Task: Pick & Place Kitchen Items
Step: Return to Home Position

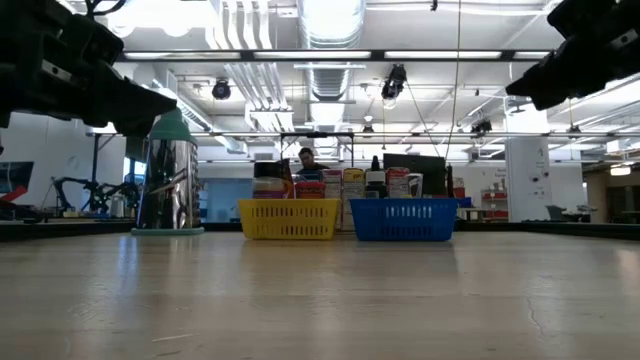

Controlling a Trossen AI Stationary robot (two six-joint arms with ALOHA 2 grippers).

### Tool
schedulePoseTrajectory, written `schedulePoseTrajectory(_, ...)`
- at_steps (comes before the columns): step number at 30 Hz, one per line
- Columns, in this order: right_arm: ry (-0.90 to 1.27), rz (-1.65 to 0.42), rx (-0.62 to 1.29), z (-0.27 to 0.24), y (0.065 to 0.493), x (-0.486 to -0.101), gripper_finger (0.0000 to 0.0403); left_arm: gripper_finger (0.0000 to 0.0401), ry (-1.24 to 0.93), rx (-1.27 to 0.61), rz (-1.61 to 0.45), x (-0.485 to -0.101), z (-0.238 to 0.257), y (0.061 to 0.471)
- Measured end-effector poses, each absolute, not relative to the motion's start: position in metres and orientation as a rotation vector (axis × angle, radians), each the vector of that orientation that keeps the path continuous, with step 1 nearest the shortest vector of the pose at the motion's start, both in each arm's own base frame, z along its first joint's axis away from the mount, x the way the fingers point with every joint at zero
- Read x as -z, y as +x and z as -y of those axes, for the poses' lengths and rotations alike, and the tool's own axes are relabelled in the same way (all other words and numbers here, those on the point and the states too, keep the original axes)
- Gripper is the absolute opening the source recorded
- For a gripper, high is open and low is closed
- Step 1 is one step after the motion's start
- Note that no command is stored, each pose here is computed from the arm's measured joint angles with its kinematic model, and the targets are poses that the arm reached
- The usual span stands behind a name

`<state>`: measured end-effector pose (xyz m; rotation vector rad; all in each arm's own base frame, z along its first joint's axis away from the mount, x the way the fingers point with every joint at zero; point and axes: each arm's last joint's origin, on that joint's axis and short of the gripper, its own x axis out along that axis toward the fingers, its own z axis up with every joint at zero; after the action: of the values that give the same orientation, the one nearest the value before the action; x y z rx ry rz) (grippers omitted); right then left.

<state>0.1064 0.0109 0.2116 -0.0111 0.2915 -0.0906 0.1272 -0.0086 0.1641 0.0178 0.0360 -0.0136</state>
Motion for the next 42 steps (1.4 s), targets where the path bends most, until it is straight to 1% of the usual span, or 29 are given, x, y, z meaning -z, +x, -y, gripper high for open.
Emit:
schedulePoseTrajectory(22,-0.042,-0.415,0.096,-0.011,0.108,-0.171,0.0008,0.0023,0.018,0.012,-0.042,-0.163,0.009,0.127)
schedulePoseTrajectory(42,-0.042,-0.416,0.095,-0.011,0.108,-0.171,0.0008,0.0023,0.018,0.012,-0.042,-0.163,0.009,0.127)
